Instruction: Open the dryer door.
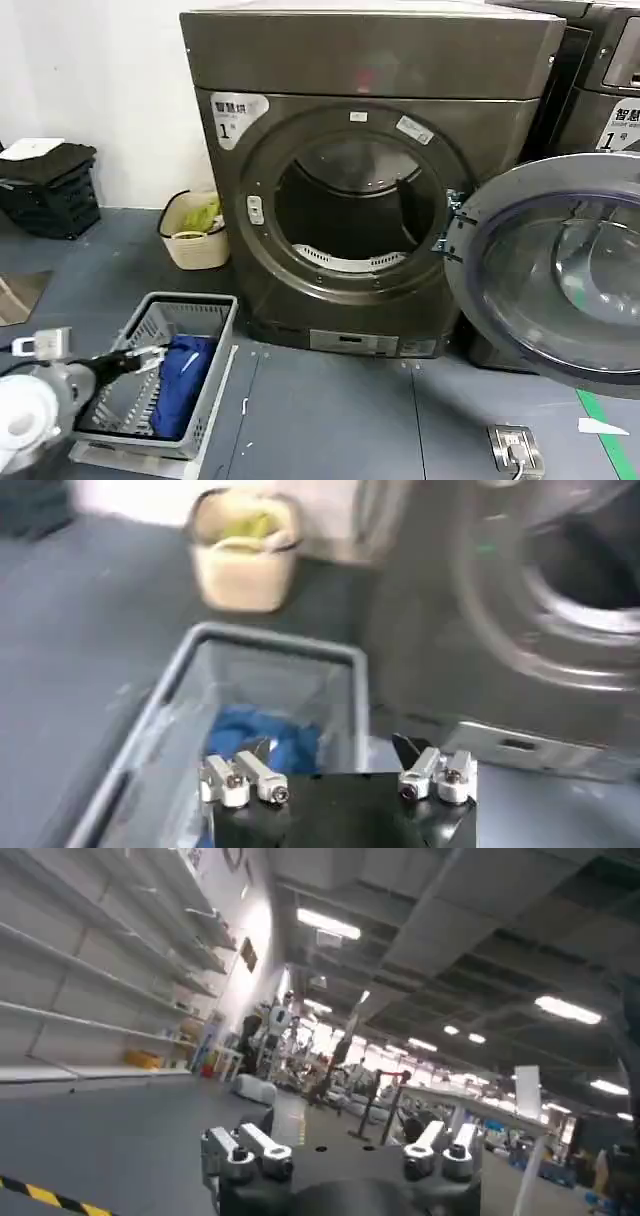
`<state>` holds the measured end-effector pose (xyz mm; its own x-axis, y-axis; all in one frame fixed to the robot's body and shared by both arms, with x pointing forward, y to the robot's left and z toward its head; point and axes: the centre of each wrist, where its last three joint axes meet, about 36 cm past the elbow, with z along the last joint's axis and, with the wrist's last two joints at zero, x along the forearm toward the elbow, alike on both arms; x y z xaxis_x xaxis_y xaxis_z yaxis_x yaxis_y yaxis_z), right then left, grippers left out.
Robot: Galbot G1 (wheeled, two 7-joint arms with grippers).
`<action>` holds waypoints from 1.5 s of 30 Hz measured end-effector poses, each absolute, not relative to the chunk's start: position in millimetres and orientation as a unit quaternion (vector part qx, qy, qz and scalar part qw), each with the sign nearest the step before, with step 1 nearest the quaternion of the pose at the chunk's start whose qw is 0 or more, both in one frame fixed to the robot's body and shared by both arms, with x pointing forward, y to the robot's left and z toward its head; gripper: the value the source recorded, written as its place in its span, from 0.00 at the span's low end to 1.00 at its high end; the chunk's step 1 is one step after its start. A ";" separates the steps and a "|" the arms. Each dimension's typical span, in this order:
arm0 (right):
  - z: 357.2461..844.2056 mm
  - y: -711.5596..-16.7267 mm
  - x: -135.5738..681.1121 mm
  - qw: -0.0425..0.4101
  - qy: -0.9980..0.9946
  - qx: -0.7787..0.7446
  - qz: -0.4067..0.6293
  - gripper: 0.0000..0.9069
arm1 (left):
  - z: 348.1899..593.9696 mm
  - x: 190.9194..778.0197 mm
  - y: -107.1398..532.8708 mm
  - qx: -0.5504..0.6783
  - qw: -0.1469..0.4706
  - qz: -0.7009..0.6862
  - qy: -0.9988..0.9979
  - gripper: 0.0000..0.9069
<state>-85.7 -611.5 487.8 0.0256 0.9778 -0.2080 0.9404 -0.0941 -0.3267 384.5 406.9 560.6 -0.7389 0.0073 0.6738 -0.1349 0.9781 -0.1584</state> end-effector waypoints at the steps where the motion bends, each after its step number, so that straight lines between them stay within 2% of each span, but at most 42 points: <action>1: 487.7 -611.5 -85.6 0.048 -0.672 -0.713 0.192 1.00 | 559.0 385.3 412.7 0.044 0.366 0.107 -0.923 1.00; 8: 482.2 -611.2 -80.4 0.048 -0.681 -0.705 0.193 1.00 | 543.1 390.5 444.3 0.082 0.390 0.111 -0.910 1.00; 13: 475.6 -609.7 -78.9 0.048 -0.685 -0.701 0.192 1.00 | 508.9 389.2 461.8 0.063 0.398 0.001 -0.915 1.00; 18: 470.6 -609.1 -79.5 0.049 -0.688 -0.698 0.192 1.00 | 476.9 382.6 480.0 0.024 0.345 -0.115 -0.931 1.00; 23: 469.4 -609.3 -80.5 0.049 -0.689 -0.697 0.193 1.00 | 470.7 385.5 501.1 -0.012 0.286 -0.266 -0.920 1.00; 30: 466.0 -606.9 -79.6 0.047 -0.692 -0.693 0.193 1.00 | 486.3 397.9 537.1 -0.089 0.188 -0.476 -0.854 1.00; 34: 463.1 -604.6 -78.3 0.049 -0.696 -0.691 0.192 1.00 | 505.3 407.1 561.3 -0.155 0.136 -0.591 -0.780 1.00; 39: 459.5 -602.7 -74.6 0.050 -0.701 -0.686 0.188 1.00 | 534.4 418.2 584.6 -0.254 0.124 -0.716 -0.638 1.00; 45: 455.6 -598.3 -70.8 0.052 -0.708 -0.679 0.185 1.00 | 552.5 427.9 596.5 -0.376 0.135 -0.784 -0.475 1.00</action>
<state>-70.8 -598.3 455.6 -0.0719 0.9814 -0.1782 0.9428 0.0085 -0.3333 427.9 596.5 552.5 -0.6811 0.1441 0.7178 0.5689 -0.5129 0.6428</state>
